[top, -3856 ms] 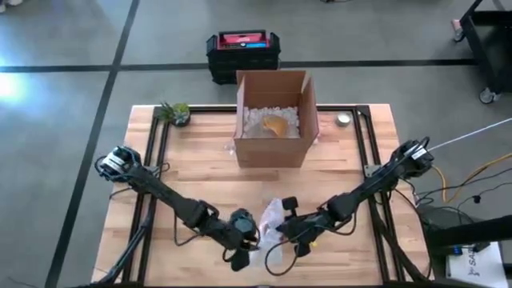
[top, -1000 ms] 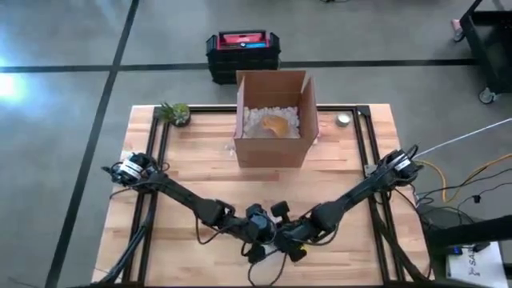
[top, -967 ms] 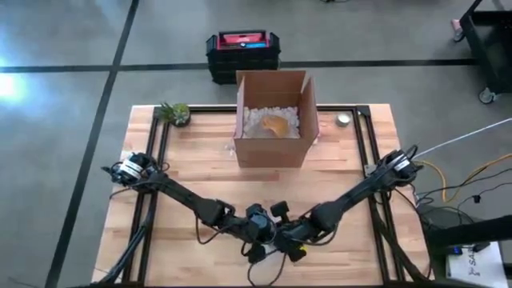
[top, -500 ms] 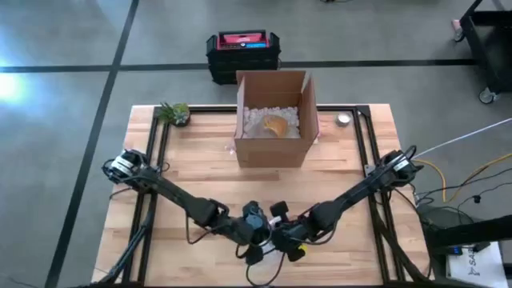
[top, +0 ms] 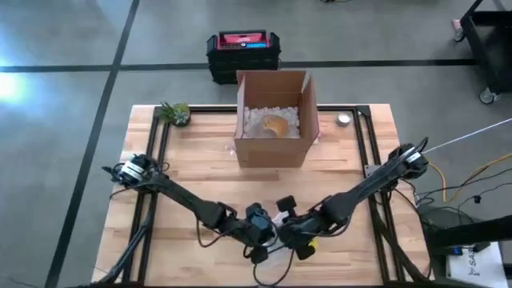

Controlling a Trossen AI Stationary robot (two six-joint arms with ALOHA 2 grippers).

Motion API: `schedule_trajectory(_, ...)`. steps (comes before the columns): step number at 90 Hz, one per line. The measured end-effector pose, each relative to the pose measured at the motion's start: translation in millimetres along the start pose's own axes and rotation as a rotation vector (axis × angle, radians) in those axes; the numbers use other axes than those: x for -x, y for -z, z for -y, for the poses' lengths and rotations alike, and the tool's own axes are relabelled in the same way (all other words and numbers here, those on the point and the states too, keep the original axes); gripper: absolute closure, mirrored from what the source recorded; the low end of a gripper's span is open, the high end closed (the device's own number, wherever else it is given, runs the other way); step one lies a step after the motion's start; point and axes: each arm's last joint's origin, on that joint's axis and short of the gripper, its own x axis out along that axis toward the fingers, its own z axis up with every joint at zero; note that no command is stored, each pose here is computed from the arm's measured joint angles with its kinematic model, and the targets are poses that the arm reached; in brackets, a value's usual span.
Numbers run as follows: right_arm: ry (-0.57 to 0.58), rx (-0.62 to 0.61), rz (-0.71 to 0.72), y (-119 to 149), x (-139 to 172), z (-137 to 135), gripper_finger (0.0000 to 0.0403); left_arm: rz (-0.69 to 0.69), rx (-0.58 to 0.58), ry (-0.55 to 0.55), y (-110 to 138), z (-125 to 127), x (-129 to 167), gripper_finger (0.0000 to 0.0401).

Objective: Wrap mug
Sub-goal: Wrap the orange mug with the transparent bubble wrap

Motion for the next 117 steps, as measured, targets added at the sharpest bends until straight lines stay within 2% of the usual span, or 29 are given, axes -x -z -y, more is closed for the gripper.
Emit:
schedule_trajectory(8, -0.083, -0.006, 0.071, -7, 6, -6, 0.0403, 0.004, 0.001, 0.002, 0, 0, 0, 0.0381)
schedule_trajectory(14, -0.099, -0.01, 0.087, -7, 2, -9, 0.0403, 0.004, 0.002, 0.002, 0, 0, 0, 0.0381)
schedule_trajectory(35, -0.037, -0.029, -0.071, 9, -54, -3, 0.0403, 0.011, 0.005, 0.005, -1, 0, 1, 0.0381)
schedule_trajectory(48, -0.024, -0.037, -0.126, 15, -75, -2, 0.0403, 0.012, 0.014, 0.029, -6, 3, 10, 0.0381)
schedule_trajectory(68, -0.022, -0.033, -0.121, 15, -73, -1, 0.0403, 0.023, 0.006, 0.087, -17, 17, 48, 0.0381)
schedule_trajectory(81, -0.024, -0.025, -0.111, 14, -69, 0, 0.0403, -0.036, 0.019, -0.035, -5, 16, 61, 0.0381)
schedule_trajectory(89, -0.024, -0.018, -0.102, 13, -69, 0, 0.0403, -0.058, 0.041, -0.131, 8, 8, 58, 0.0381)
schedule_trajectory(97, -0.025, -0.015, -0.1, 13, -69, 0, 0.0403, -0.081, 0.045, -0.166, 19, -1, 44, 0.0381)
schedule_trajectory(117, -0.029, -0.013, -0.098, 13, -69, -1, 0.0403, 0.048, -0.021, -0.048, 9, 6, 30, 0.0381)
